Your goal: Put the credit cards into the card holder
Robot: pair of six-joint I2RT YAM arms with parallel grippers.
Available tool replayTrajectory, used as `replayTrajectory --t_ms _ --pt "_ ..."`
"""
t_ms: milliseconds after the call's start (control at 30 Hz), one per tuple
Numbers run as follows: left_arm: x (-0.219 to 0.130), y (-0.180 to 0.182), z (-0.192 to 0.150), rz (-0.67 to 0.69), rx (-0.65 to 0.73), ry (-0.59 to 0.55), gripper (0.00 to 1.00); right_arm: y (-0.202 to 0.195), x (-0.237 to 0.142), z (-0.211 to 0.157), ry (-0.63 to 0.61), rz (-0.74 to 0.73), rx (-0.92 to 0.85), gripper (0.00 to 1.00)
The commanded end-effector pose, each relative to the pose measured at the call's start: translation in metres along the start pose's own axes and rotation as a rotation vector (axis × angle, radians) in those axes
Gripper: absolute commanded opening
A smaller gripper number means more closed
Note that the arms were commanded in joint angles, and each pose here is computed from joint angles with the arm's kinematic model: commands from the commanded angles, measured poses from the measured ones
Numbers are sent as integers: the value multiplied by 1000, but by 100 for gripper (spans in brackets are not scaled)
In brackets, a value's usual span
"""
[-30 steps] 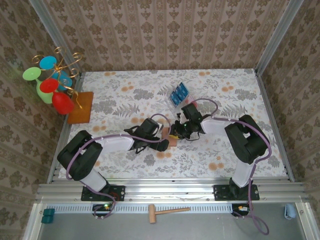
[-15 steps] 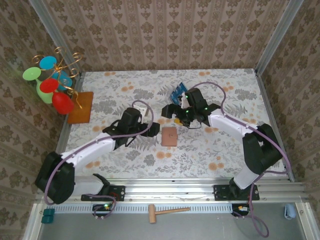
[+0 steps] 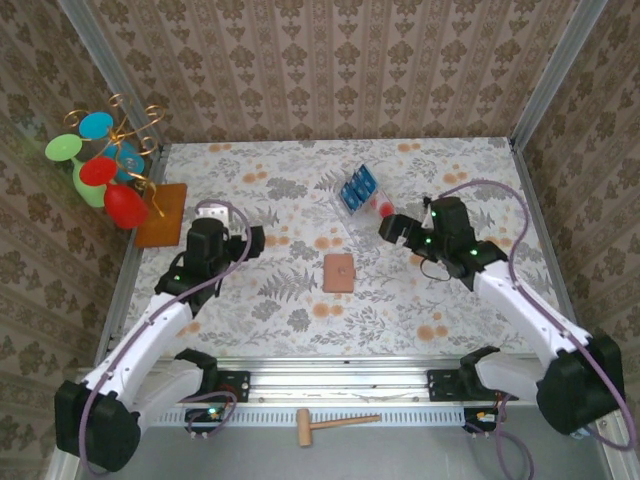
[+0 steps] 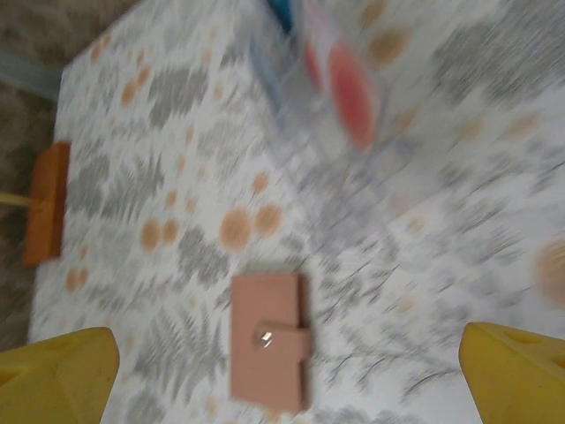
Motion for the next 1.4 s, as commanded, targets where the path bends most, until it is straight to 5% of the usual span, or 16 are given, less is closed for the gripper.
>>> replayTrajectory --t_ms 0,200,500,667,1167,1367 --pt "-4 27 12 110 85 -105 100 -53 -23 15 -175 -331 -84 100" --pt "-3 70 15 289 130 -248 100 -105 -54 38 -517 -677 -184 100" --pt "21 126 -1 439 150 -202 100 -166 -25 31 -421 -905 -191 100" --pt "44 133 -12 397 194 -193 100 -176 -5 21 -388 -879 -238 100" --pt "92 110 -13 221 215 -283 100 -165 21 33 -607 -602 -377 100" --pt "110 104 -25 162 262 -237 100 -159 48 26 -521 -483 -457 100"
Point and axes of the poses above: each hand's point on the last joint's axis, 136 mm out from that joint toward the fingers, its own x axis out along the fingers, its own y axis along the line the jaws close on, z = x × y, the point moved 3 cm from there along -x, back along the fingers, and after that the axes turned 7 degrees about -x, right-handed, at the moved point
